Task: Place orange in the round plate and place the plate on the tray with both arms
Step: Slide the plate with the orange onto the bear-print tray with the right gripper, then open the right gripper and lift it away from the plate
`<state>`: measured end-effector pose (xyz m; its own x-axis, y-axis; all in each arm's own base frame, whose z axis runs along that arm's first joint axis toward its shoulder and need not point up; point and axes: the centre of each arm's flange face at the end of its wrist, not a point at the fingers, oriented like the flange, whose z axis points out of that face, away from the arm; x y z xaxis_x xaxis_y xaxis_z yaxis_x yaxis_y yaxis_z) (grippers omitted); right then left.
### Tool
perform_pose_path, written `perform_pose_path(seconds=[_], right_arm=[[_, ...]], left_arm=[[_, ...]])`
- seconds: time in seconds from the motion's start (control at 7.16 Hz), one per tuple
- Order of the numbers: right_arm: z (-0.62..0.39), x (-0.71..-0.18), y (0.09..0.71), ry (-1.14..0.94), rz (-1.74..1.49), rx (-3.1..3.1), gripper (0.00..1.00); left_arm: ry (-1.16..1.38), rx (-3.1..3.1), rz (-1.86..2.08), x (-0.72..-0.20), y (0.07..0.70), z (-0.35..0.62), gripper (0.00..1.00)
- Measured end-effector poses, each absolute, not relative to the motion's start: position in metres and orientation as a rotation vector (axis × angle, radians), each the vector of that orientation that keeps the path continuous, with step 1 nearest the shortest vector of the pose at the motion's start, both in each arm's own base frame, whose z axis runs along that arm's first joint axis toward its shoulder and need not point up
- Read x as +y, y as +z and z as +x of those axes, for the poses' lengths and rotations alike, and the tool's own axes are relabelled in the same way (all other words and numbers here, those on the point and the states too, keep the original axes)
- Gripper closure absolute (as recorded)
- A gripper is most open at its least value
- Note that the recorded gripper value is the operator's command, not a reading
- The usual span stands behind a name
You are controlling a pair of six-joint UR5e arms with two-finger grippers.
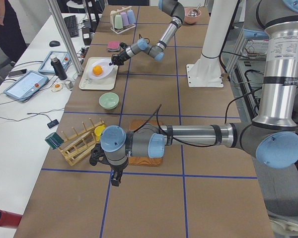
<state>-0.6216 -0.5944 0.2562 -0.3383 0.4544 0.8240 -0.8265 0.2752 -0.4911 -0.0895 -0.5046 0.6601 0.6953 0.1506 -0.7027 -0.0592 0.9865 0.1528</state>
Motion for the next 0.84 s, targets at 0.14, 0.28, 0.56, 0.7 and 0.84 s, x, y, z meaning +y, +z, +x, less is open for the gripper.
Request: perform_pose_path(seconds=[0.14,0.28,0.56,0.7,0.84], right_arm=[[-0.609,-0.586,0.256,1.273,0.415,-1.351,0.00],[-0.592,-0.574,0.259,1.140,0.452,-1.298,0.00],[-0.558,-0.562,0.251,0.876,0.491,-1.104,0.00],[-0.535,-0.570,0.244,0.744,0.481,-1.003,0.00],[-0.498,-0.586,0.243,0.608,0.454,-0.930,0.00]], left_arm=[[0.117,0.794,0.123,-0.505,0.659,-0.089,0.01],[0.117,0.794,0.123,-0.505,0.659,-0.090,0.01],[0.112,0.794,0.122,-0.506,0.658,-0.090,0.01],[0.106,0.794,0.122,-0.505,0.657,-0.090,0.01],[0.104,0.793,0.124,-0.504,0.656,-0.090,0.01]])
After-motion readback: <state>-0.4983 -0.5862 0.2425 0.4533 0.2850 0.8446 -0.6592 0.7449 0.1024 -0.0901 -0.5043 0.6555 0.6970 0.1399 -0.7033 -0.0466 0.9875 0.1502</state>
